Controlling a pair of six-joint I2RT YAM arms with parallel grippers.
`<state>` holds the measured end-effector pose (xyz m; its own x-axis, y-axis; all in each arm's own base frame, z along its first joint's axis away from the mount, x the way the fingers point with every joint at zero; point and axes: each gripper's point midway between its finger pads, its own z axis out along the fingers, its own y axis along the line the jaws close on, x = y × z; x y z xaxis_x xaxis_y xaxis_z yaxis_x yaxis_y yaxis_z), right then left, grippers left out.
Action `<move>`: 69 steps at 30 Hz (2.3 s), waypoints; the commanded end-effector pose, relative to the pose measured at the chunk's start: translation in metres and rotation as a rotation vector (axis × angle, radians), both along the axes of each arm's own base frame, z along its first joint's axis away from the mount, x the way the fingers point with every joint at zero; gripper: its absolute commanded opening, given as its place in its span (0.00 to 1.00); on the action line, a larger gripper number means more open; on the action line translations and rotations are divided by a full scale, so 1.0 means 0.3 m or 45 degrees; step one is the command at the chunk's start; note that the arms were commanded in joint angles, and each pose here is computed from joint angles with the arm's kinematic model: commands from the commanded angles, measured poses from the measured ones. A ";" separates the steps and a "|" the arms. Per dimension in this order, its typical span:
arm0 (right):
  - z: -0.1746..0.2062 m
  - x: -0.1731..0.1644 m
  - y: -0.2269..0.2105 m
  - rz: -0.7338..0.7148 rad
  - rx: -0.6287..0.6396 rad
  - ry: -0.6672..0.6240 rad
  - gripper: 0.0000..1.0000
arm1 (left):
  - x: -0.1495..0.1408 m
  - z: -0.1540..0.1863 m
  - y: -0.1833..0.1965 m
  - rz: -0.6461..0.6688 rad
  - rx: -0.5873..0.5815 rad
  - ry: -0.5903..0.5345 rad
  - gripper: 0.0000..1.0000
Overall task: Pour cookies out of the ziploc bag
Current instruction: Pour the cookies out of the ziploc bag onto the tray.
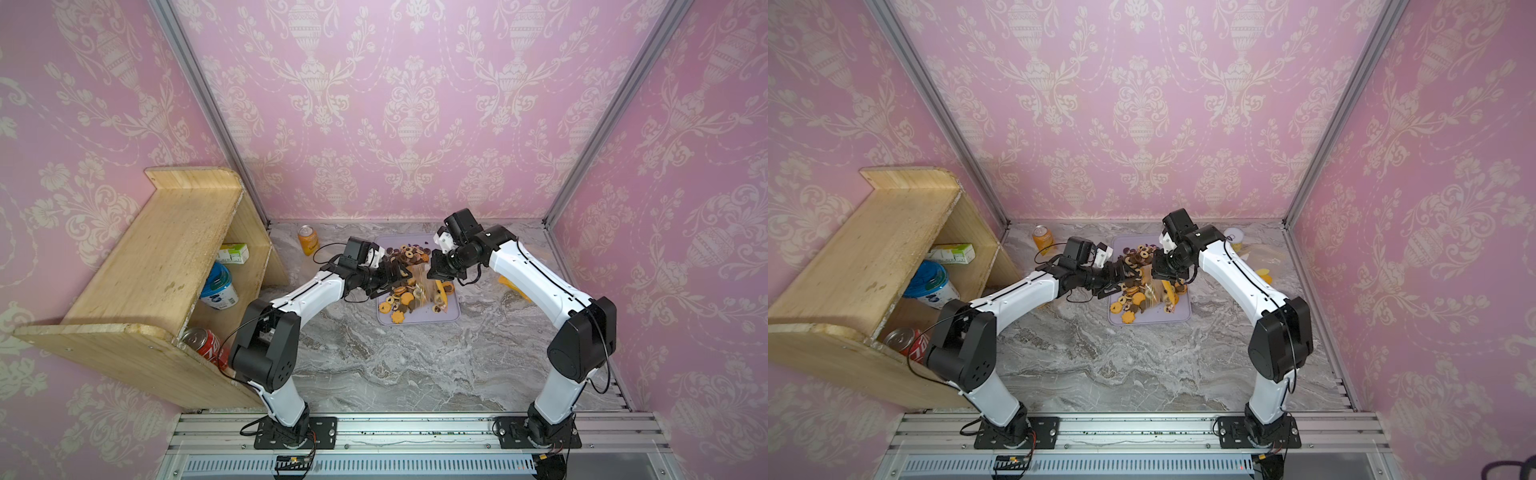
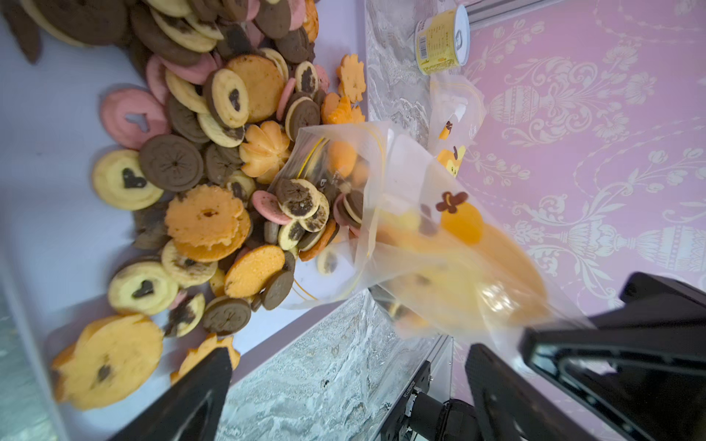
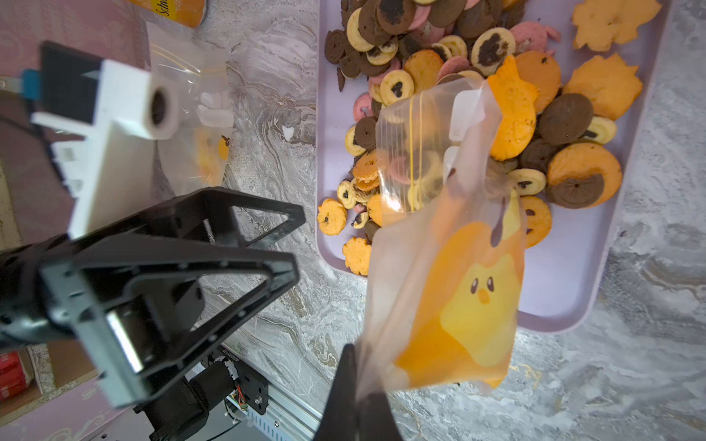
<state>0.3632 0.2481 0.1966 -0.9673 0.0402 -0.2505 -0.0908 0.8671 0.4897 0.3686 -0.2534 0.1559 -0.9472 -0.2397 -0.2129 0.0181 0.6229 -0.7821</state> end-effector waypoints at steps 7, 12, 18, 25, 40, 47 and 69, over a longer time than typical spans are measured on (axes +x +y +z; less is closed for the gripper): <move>-0.109 -0.033 0.007 0.007 -0.003 0.054 0.00 | -0.134 -0.009 0.035 0.006 0.203 -0.093 0.99; -0.121 -0.039 0.006 0.021 -0.006 0.065 0.04 | -0.155 -0.033 0.014 -0.002 0.185 -0.103 0.99; -0.063 -0.087 -0.046 -0.001 0.017 0.032 0.49 | -0.185 -0.024 -0.045 -0.067 0.221 -0.172 0.99; 0.003 -0.193 -0.216 -0.115 -0.064 -0.052 0.94 | -0.235 0.000 -0.120 -0.114 0.364 -0.276 0.98; -0.080 -0.344 -0.567 -0.489 -0.167 -0.037 1.00 | -0.266 -0.056 -0.377 -0.224 0.813 -0.483 0.86; -0.067 -0.378 -0.659 -0.646 -0.162 -0.080 1.00 | -0.254 -0.060 -0.467 -0.216 0.866 -0.517 0.79; -0.108 -0.464 -0.684 -0.721 -0.093 -0.072 1.00 | -0.092 -0.137 -0.529 -0.034 1.105 -0.526 0.36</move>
